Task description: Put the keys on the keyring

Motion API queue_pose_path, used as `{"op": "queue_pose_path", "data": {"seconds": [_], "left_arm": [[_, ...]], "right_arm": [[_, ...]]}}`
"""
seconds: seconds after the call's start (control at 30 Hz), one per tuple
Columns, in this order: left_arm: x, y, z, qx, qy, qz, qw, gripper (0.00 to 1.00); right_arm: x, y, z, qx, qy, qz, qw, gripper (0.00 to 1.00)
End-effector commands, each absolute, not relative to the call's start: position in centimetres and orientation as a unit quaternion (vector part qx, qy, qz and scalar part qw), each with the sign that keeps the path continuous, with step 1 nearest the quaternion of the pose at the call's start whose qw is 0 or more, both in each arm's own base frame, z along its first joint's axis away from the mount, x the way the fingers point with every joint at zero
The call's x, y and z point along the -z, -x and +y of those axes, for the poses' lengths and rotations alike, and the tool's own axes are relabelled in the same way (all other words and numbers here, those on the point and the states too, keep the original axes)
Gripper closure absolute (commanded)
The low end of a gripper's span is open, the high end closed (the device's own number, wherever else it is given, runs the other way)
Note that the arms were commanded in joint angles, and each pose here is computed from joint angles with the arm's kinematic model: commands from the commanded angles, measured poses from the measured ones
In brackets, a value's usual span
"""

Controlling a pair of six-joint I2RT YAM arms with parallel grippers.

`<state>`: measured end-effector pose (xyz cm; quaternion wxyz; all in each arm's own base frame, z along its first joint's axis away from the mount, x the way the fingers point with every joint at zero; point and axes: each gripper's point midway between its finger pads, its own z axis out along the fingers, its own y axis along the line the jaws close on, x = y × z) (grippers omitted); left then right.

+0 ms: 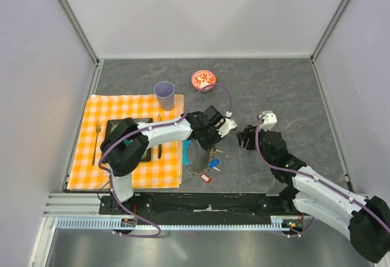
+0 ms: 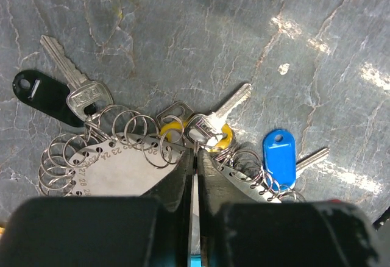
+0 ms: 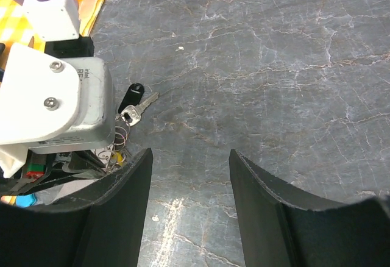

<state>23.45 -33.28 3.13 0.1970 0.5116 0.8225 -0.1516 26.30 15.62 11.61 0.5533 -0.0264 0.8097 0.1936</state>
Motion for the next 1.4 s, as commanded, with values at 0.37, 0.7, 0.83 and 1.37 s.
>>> {"op": "queue_pose_path", "data": {"seconds": [0.37, 0.7, 0.83, 1.37], "left_arm": [[-8.9, -22.8, -34.8, 0.23, -0.512, 0.767, 0.311, 0.98], [-9.9, -22.5, -34.5, 0.248, -0.506, 0.744, 0.36, 0.98], [-10.6, -22.7, -34.7, 0.252, -0.499, 0.739, 0.376, 0.98], [-14.6, -22.2, -35.2, 0.304, -0.472, 0.708, 0.428, 0.98]], "right_arm": [[-11.6, -24.7, 20.4, -0.313, 0.098, 0.803, 0.498, 0.4], [-11.0, -23.8, 22.7, -0.408, 0.119, 0.793, 0.436, 0.42], [-11.9, -23.0, 23.6, -0.447, 0.146, 0.768, 0.434, 0.43], [-13.9, -21.3, 24.6, -0.468, 0.248, 0.705, 0.471, 0.51]]}}
